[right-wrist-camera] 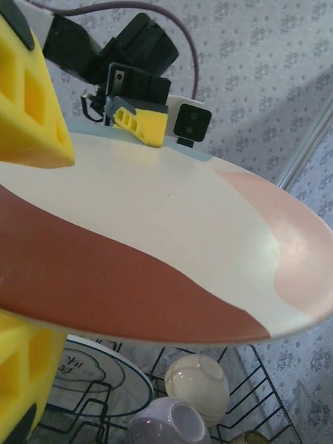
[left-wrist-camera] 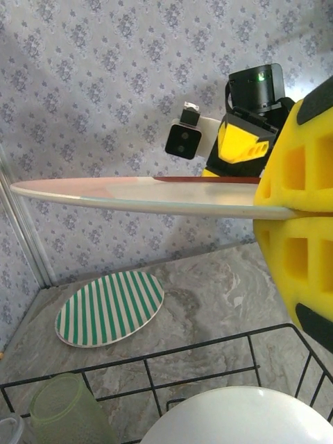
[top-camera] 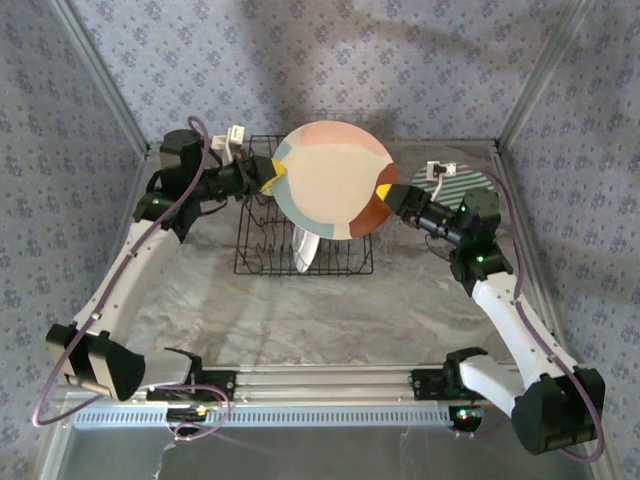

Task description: Unload the mixed dishes from the dish rack

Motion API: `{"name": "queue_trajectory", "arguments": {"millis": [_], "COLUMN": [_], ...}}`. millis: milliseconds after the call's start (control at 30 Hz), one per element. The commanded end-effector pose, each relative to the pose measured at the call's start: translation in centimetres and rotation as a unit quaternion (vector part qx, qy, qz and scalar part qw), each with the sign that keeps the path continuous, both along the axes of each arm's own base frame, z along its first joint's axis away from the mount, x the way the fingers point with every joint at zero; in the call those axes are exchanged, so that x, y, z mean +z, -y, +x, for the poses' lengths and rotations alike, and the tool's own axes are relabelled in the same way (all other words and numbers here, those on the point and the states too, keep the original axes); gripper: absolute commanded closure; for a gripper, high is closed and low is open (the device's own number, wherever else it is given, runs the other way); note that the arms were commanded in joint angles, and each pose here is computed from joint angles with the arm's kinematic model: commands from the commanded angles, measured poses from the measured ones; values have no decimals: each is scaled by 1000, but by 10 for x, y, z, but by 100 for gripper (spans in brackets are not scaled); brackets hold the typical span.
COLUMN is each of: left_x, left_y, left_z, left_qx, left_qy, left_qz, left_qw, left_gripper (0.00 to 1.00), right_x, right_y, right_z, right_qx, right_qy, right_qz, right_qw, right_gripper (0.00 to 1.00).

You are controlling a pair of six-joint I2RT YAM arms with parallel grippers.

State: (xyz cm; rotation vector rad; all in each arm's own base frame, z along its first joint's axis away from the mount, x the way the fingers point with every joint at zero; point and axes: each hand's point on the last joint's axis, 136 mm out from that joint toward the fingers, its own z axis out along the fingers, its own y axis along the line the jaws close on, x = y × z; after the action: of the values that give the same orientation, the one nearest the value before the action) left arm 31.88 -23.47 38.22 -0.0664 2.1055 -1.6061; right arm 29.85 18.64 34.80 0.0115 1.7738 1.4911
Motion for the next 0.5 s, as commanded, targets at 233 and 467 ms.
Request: {"name": "queue_trajectory", "arguments": {"millis": [233,467], "left_x": [12,3], "left_y": [-3,-2], "left_z": [-7,-3], "left_qx": [-9,-8], "left_qy": [42,37], "left_qz": [1,9], "left_qw": [999,999], "left_gripper": [100,100], "right_x": [21,18], "right_y": [-5,-7], "right_z": [-7,-7], "right_qx": [9,12], "right_qy": [29,21], "right_qz": [7,4], "right_qw": [1000,1000], "right_gripper": [73,99]}}
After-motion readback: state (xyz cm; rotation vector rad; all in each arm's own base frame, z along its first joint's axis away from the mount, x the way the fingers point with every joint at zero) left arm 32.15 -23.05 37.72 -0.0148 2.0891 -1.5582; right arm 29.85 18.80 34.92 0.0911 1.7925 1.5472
